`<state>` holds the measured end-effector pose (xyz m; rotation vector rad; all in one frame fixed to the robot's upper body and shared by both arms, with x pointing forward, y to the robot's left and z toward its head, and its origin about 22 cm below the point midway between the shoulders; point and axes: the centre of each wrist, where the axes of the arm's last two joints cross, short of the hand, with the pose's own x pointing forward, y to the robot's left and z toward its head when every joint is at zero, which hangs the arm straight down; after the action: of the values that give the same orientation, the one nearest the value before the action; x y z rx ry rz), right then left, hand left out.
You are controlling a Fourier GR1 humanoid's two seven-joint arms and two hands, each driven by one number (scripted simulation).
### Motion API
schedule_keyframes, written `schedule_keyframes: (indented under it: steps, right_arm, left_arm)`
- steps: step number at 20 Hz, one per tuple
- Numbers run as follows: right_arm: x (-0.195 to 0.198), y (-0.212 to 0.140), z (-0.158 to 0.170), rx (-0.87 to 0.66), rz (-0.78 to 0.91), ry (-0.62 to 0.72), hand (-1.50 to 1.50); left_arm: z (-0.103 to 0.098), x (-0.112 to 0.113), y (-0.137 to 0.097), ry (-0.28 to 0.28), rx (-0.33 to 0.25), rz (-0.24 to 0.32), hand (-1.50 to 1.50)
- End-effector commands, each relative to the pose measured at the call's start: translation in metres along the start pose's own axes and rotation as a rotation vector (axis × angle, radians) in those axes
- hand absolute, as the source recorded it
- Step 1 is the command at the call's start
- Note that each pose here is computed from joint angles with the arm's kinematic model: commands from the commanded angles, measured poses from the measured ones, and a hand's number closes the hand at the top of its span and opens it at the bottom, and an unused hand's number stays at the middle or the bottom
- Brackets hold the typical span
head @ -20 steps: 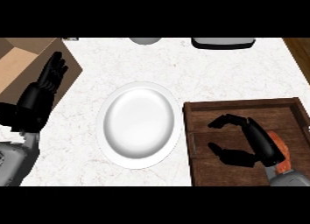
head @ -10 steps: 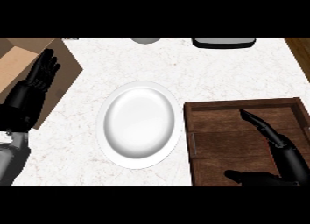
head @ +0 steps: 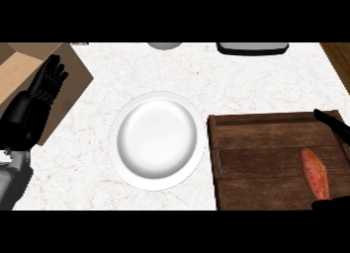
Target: Pick the sweet potato from the tray and place it in the plate
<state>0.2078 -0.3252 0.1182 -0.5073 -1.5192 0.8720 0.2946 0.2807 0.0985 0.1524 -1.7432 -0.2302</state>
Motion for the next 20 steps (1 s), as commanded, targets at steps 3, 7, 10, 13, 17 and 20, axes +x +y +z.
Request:
schedule_keyframes:
  steps: [3, 7, 10, 13, 17, 20]
  right_arm:
    - [0.022, -0.03, 0.004, 0.248, 0.282, 0.246, -1.5]
    - [0.024, -0.027, -0.003, 0.395, 0.318, 0.349, -1.5]
    - [0.036, -0.018, -0.007, 0.429, 0.313, 0.37, -1.5]
    - [0.033, -0.017, -0.021, 0.42, 0.353, 0.402, -1.5]
    - [0.032, -0.003, -0.022, 0.371, 0.382, 0.438, -1.5]
    - [-0.004, 0.009, -0.033, 0.41, 0.45, 0.502, -1.5]
  left_arm:
    - [-0.002, 0.003, 0.004, 0.006, -0.007, 0.013, 0.0]
    - [-0.009, -0.006, -0.01, -0.006, -0.017, 0.005, 0.0]
    - [-0.008, 0.014, -0.008, -0.003, -0.007, -0.001, 0.0]
    - [-0.001, -0.003, 0.002, -0.002, -0.025, 0.009, 0.0]
    - [-0.008, -0.002, 0.002, -0.007, -0.003, 0.004, 0.0]
    - [-0.006, -0.005, 0.002, -0.001, -0.012, 0.024, 0.0]
